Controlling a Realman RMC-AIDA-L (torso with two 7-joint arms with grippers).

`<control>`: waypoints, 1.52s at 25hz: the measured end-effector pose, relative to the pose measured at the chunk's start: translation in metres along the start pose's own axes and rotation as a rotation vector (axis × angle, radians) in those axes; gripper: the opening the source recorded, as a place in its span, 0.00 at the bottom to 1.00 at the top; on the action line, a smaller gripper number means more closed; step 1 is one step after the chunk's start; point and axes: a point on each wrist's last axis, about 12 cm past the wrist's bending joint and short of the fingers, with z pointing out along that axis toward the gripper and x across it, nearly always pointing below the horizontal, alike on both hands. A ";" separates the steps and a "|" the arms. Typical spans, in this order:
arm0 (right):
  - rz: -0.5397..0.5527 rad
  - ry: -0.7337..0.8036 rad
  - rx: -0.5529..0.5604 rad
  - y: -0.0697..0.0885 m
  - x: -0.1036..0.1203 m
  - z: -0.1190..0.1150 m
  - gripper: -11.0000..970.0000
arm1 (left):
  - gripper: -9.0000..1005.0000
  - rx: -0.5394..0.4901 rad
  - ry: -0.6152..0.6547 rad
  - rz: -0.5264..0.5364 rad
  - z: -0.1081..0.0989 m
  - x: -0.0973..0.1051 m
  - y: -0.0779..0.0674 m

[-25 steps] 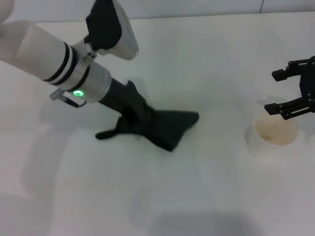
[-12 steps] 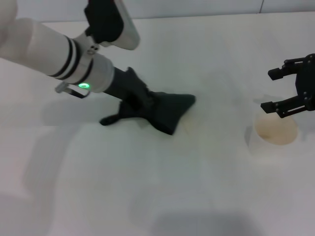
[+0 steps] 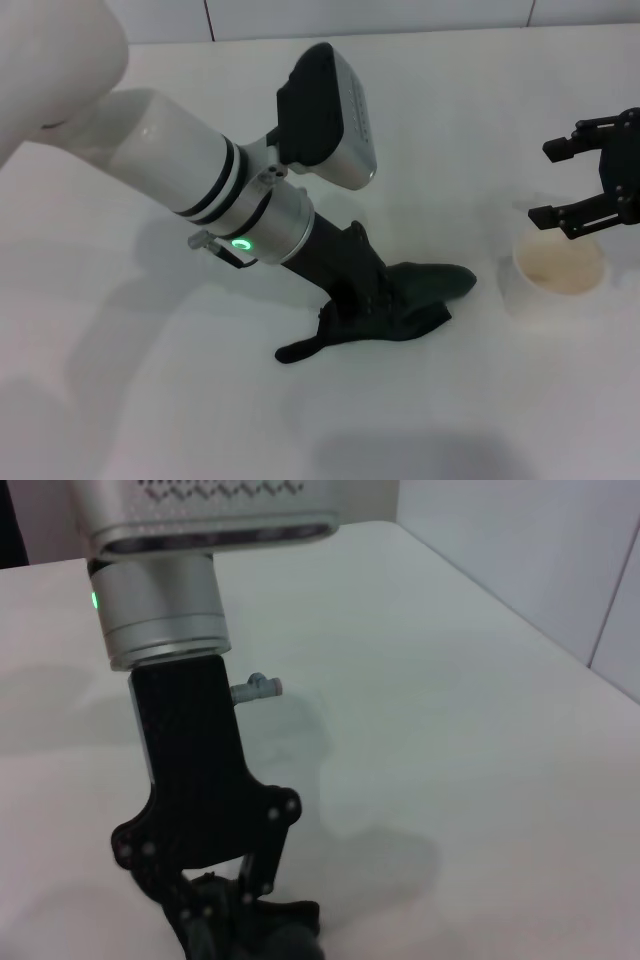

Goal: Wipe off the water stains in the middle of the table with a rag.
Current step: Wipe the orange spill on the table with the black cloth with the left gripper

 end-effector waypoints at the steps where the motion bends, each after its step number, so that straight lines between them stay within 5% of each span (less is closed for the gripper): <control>1: 0.000 0.000 0.000 0.000 0.000 0.000 0.88 | 0.06 0.002 0.003 -0.003 0.001 0.001 -0.001; 4: 0.001 -0.003 0.002 0.000 0.000 0.000 0.88 | 0.06 -0.024 0.008 -0.034 -0.003 0.007 0.004; 12: -0.001 -0.005 -0.005 0.001 -0.002 0.002 0.88 | 0.06 -0.273 -0.011 -0.218 -0.054 0.046 0.048; 18: -0.005 -0.005 -0.011 0.001 -0.003 0.005 0.88 | 0.06 -0.338 -0.042 -0.254 -0.070 0.049 0.060; 28: -0.010 -0.008 -0.023 0.003 -0.004 0.010 0.88 | 0.06 -0.215 -0.031 -0.184 -0.028 0.032 0.045; 38: -0.002 -0.007 -0.028 0.005 -0.002 0.009 0.88 | 0.06 -0.006 -0.038 -0.109 -0.005 0.013 0.011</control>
